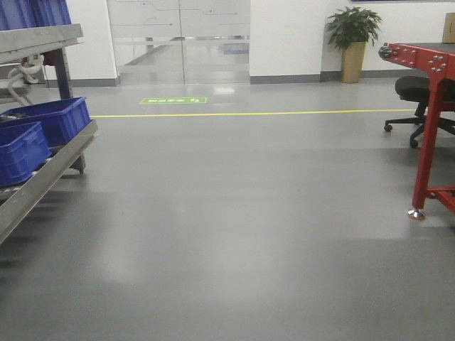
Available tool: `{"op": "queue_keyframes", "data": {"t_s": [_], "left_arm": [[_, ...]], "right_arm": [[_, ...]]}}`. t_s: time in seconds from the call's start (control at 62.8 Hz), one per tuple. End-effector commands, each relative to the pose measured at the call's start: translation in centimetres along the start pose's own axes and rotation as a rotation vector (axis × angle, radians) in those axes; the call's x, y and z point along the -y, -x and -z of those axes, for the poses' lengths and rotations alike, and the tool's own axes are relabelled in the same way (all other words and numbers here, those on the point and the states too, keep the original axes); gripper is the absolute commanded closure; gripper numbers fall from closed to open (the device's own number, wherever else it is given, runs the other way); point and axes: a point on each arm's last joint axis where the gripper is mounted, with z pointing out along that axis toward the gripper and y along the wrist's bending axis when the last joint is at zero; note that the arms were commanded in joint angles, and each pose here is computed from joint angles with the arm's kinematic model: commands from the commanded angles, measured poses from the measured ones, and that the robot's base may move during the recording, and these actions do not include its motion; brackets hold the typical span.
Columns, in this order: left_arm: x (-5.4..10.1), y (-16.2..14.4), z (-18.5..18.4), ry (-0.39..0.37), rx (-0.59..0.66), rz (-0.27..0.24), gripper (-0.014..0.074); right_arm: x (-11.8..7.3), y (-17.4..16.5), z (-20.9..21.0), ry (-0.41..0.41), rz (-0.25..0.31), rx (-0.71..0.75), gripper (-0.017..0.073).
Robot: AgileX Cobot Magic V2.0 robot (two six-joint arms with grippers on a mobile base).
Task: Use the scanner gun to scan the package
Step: 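Drive the base forward and turn toward the dark-topped red table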
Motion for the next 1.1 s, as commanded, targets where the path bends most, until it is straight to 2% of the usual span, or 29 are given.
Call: {"op": "queue_keyframes", "data": {"t_s": [0.0,1.084], "left_arm": [[0.04,0.31,0.05,-0.006,0.025,0.012,0.0704],[0.04,0.31,0.05,-0.006,0.025,0.012,0.0704]], "right_arm": [[0.00,0.18,0.03,-0.001,0.006,0.020,0.0727],[0.00,0.18,0.03,-0.001,0.006,0.020,0.0727]]}}
